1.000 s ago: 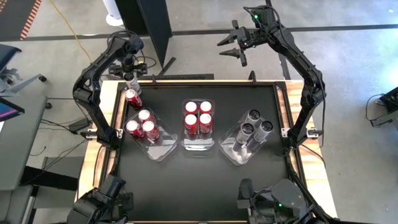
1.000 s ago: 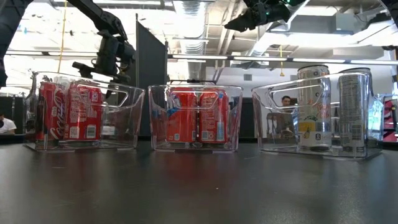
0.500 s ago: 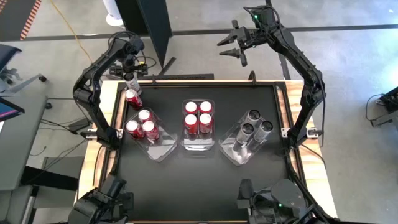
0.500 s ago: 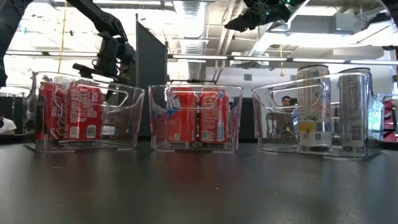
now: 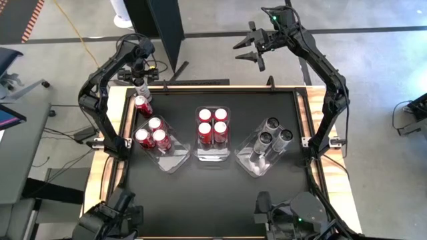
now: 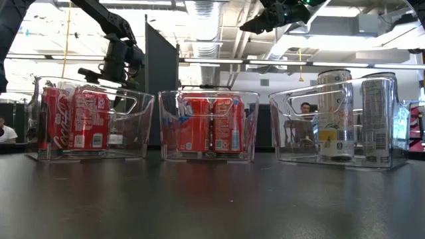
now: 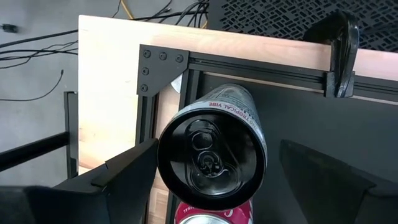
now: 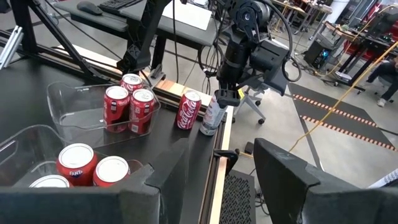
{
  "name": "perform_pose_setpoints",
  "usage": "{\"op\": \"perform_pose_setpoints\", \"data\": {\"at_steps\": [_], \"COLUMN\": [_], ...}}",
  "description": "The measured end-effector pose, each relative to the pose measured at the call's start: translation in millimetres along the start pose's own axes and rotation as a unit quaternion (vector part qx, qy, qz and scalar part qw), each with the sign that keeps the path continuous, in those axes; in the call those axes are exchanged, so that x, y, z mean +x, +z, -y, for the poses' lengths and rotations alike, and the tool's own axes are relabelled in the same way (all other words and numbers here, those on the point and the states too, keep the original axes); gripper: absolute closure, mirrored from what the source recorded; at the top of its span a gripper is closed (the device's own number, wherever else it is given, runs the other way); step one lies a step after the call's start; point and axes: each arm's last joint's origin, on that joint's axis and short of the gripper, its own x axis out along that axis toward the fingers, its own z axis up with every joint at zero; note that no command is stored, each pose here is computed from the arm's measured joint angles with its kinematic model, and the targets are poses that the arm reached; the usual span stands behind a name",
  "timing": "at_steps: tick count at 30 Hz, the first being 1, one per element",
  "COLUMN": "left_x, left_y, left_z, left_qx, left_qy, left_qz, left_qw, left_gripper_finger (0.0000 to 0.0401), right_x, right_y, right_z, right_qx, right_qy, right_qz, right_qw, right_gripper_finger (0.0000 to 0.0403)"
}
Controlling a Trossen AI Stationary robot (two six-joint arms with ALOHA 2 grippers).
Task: Sort soda cans
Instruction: Put the white soda can into the right transparent bin
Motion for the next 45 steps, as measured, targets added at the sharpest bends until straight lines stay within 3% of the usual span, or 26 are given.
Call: {"op": "perform_pose_setpoints", "data": {"at_steps": [17, 26, 45], "left_x": [-1, 18, 22], "left_y": [-1, -8, -7], "left_z": [3, 12, 13], "left_qx": [-0.008, 0.057, 0.064], "left_qy": [0.017, 0.014, 0.006], "left_qz": [0.012, 0.003, 0.010], "left_qw": [1.000, 0.998, 0.998], "left_gripper_finger": [0.0072, 0.0072, 0.0074], "right_x": [0, 0, 0], "right_y": [0, 0, 0], "right_z": [0, 0, 0], "right_qx": [0.001, 0.002, 0.002], "right_qy": [0.000, 0.000, 0.000], "right_qz": [0.000, 0.000, 0.000], "right_qw": [1.000, 1.000, 1.000], "right_gripper_finger": [0.0204, 0.0204, 0.0204]}}
